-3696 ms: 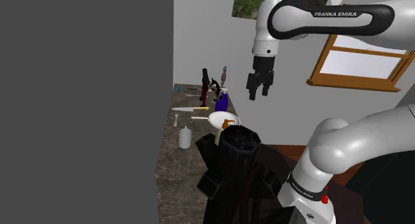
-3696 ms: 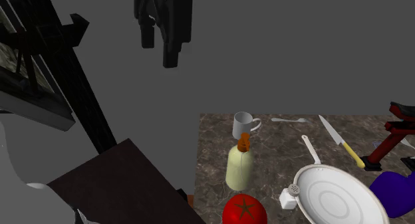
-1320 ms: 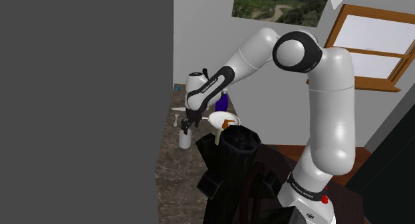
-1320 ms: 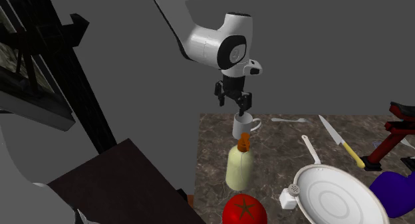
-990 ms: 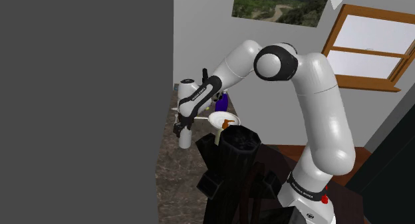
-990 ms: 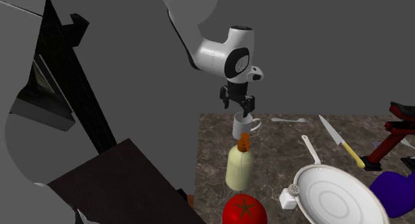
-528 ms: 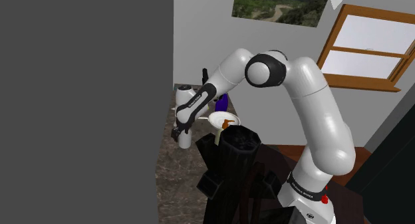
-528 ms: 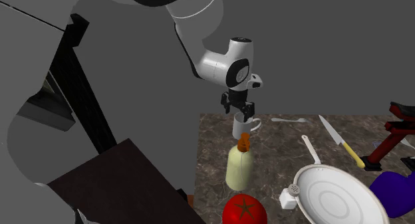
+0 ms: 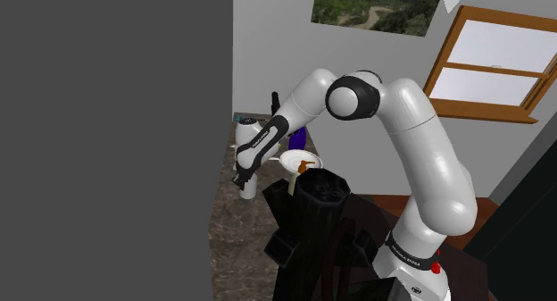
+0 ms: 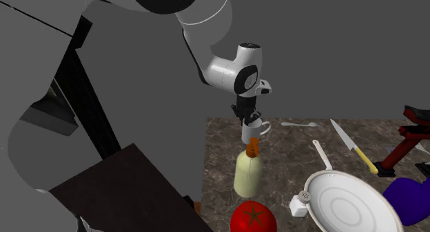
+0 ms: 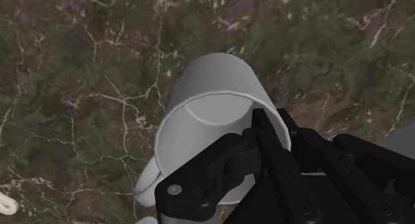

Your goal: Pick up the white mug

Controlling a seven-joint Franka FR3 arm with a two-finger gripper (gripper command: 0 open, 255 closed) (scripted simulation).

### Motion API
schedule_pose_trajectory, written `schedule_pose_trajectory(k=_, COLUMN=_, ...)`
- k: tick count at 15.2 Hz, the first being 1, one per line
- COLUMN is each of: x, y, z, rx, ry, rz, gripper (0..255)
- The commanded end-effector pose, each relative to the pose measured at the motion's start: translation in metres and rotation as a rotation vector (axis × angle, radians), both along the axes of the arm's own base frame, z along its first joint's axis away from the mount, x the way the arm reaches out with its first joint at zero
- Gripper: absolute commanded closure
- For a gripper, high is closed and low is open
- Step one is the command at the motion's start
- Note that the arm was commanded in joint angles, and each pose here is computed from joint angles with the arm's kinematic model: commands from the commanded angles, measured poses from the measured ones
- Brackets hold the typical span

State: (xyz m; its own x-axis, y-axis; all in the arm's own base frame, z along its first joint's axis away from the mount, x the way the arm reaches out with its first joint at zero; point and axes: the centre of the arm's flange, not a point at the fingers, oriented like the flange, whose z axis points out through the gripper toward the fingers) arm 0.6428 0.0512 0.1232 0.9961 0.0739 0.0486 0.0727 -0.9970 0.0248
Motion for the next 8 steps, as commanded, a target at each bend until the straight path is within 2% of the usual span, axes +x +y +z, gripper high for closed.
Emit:
schedule_pose_trajectory(k=1, x=0.000, y=0.000, z=0.000, rx=0.000, ry=0.000, rz=0.000, gripper=255)
schedule_pose_trajectory(k=5, x=0.000, y=0.000, z=0.000, rx=0.000, ry=0.000, rz=0.000, gripper=255)
schedule_pose_trajectory(k=8, x=0.000, y=0.000, z=0.016, rx=0.000, ry=0.000, rz=0.000, gripper=255)
